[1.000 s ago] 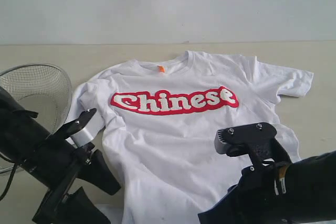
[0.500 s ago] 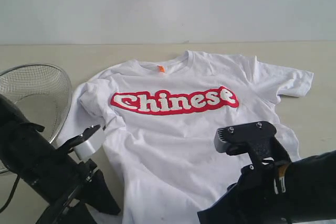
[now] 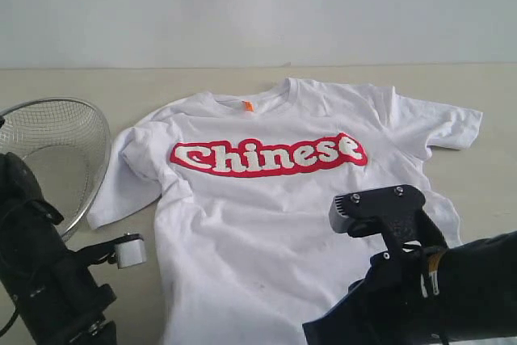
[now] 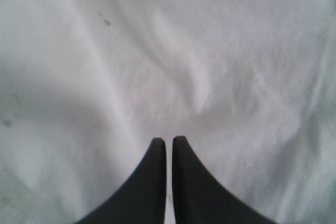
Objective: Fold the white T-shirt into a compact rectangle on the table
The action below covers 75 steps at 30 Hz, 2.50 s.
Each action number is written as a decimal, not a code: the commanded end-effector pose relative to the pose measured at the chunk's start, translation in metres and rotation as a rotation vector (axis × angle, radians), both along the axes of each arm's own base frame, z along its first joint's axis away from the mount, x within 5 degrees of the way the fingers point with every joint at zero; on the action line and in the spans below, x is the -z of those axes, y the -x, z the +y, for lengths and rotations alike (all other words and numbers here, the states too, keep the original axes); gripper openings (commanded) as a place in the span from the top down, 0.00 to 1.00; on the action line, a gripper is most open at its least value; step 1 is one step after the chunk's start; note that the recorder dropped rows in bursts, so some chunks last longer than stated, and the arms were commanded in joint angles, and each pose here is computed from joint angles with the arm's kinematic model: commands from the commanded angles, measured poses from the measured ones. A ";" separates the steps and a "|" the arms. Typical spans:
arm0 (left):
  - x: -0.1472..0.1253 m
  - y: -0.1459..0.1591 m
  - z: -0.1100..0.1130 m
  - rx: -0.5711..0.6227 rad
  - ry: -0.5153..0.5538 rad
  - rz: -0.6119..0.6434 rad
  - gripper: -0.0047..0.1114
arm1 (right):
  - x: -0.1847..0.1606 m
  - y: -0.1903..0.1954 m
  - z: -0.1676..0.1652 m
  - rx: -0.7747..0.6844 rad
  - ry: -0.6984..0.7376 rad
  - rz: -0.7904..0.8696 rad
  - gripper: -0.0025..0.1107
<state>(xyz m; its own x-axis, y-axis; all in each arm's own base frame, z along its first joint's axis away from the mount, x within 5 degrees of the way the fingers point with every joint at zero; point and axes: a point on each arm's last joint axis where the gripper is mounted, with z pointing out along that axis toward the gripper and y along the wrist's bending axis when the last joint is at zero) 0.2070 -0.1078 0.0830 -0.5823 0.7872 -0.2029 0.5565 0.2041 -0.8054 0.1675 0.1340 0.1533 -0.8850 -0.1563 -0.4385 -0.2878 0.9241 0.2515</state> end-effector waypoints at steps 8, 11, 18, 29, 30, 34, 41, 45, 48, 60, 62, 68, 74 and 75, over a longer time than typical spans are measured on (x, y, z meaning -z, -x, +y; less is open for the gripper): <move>0.003 0.009 0.012 -0.046 -0.288 0.198 0.92 | 0.002 0.001 -0.001 -0.002 0.006 0.003 0.98; 0.003 0.010 0.014 -0.108 -0.390 0.265 0.92 | 0.002 0.001 -0.001 -0.002 0.006 0.003 0.98; 0.003 0.008 0.012 -0.202 -0.452 0.333 0.92 | 0.002 0.001 -0.001 -0.002 0.006 0.003 0.98; -0.019 -0.007 0.007 -0.324 -0.411 0.282 0.92 | 0.001 0.001 -0.001 -0.004 0.006 0.000 0.98; -0.023 -0.007 0.007 -0.319 -0.410 0.261 0.92 | 0.001 0.001 -0.001 -0.004 0.006 0.000 0.98; -0.038 -0.006 0.013 -0.322 -0.471 0.208 0.92 | 0.001 0.001 -0.001 -0.004 0.006 0.000 0.98; -0.061 -0.003 0.017 -0.347 -0.496 0.119 0.92 | -0.001 -0.004 -0.002 0.011 -0.006 -0.024 0.98; -0.084 -0.008 0.005 -0.452 -0.319 0.049 0.92 | -0.018 -0.030 -0.013 0.079 -0.010 -0.037 0.98; -0.105 -0.010 -0.006 -0.510 -0.109 -0.031 0.92 | -0.040 -0.060 -0.033 0.150 -0.004 -0.060 0.98; -0.144 0.006 -0.017 -0.607 0.319 -0.203 0.92 | -0.096 -0.213 -0.131 0.362 0.031 -0.047 0.98; -0.145 0.008 -0.017 -0.607 0.343 -0.223 0.92 | -0.089 -0.237 -0.138 0.360 0.034 -0.011 0.98; -0.142 0.011 -0.017 -0.627 0.368 -0.209 0.92 | -0.054 -0.296 -0.156 0.378 0.041 0.033 0.98; -0.142 0.012 -0.017 -0.627 0.375 -0.214 0.92 | -0.022 -0.326 -0.168 0.384 0.069 0.058 0.98; -0.142 0.012 -0.017 -0.627 0.375 -0.215 0.92 | -0.017 -0.329 -0.169 0.384 0.076 0.060 0.98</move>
<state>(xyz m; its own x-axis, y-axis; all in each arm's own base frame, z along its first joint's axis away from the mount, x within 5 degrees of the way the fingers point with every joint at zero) 0.1973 -0.1251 0.2223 -0.8232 0.1843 -0.5371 0.5677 0.2853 -0.7722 0.4895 -0.0272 0.1771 -0.9076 0.1653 -0.3859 0.0913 0.9749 0.2029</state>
